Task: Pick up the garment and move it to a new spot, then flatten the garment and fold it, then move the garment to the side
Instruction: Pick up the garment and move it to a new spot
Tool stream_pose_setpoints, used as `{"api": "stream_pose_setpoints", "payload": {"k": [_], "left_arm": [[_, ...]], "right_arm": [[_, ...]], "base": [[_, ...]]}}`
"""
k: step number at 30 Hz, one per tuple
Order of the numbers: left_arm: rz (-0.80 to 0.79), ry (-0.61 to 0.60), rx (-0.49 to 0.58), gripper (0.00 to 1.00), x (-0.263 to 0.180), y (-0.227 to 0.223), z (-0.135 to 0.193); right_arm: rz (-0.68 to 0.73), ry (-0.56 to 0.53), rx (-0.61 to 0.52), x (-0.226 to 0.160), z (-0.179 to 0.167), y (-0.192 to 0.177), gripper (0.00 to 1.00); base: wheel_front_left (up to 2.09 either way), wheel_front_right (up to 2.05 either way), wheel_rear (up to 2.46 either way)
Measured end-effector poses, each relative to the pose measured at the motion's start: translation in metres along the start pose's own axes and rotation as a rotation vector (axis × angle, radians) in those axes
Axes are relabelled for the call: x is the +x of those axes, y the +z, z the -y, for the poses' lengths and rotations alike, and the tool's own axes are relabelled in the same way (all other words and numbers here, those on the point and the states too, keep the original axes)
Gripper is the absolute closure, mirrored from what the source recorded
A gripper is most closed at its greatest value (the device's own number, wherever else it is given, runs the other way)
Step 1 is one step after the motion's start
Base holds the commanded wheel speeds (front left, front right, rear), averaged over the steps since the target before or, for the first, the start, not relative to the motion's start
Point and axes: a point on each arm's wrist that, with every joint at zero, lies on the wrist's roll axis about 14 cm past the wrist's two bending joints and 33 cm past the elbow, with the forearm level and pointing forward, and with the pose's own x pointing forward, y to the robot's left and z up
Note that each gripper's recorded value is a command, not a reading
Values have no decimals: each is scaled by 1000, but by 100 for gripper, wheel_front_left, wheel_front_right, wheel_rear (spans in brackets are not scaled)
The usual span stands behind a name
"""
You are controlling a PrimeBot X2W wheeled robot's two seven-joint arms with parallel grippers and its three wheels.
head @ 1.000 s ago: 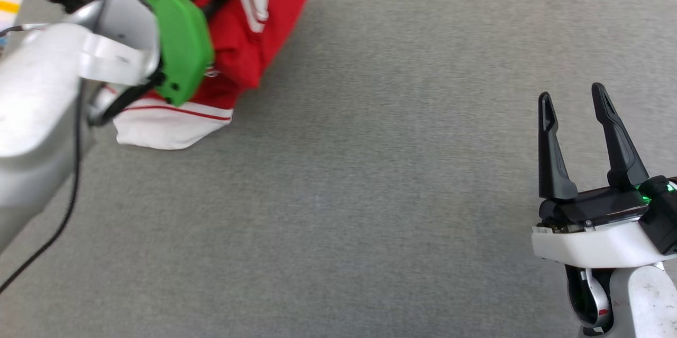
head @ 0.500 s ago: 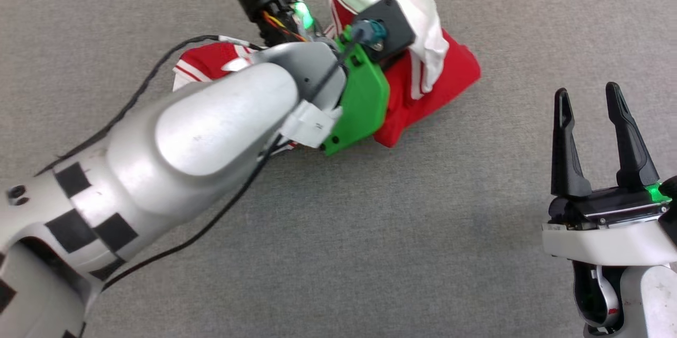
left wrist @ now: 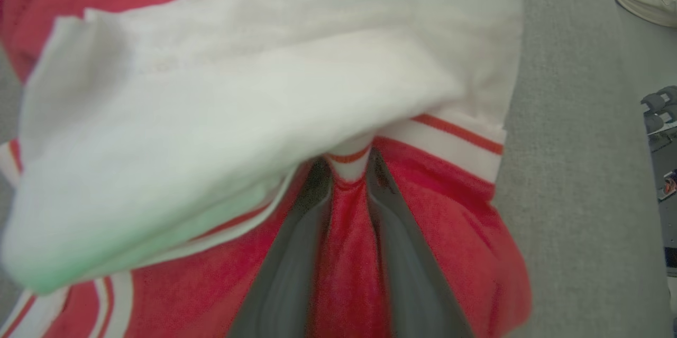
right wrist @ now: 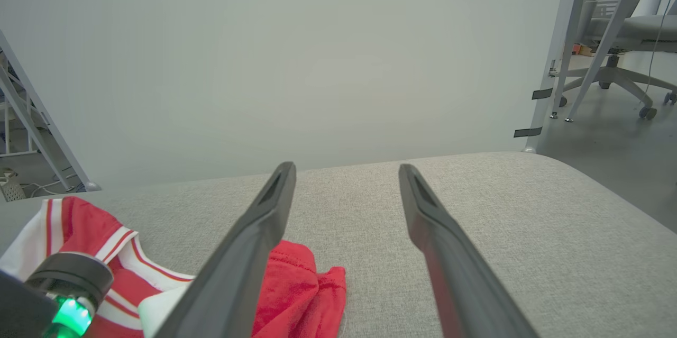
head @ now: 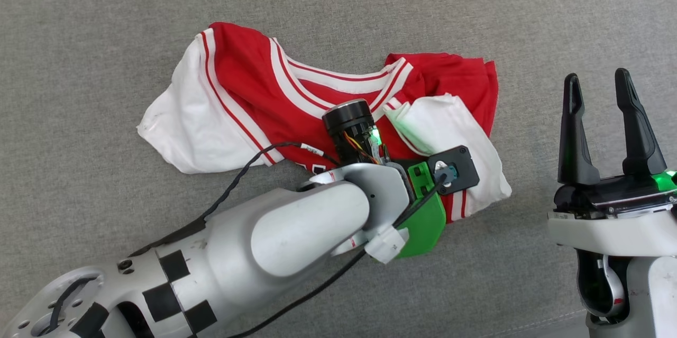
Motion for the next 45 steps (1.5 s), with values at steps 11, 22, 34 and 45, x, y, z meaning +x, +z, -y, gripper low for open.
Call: {"api": "stream_pose_setpoints", "payload": {"k": [11, 22, 34, 45], "left_arm": [[357, 244, 56, 0, -43, 60, -57], [532, 719, -32, 0, -155, 52, -97], [569, 1284, -176, 0, -296, -14, -78], [547, 1514, -305, 0, -342, -64, -26]], "right_arm": [[45, 23, -10, -8, -9, 21, 0], [92, 101, 22, -20, -37, 41, 0], [109, 166, -2, -30, -58, 51, 0], [49, 192, -35, -45, -64, 35, 0]], "base": [[0, 0, 0], [0, 0, 0], [0, 0, 0], [0, 0, 0]]}}
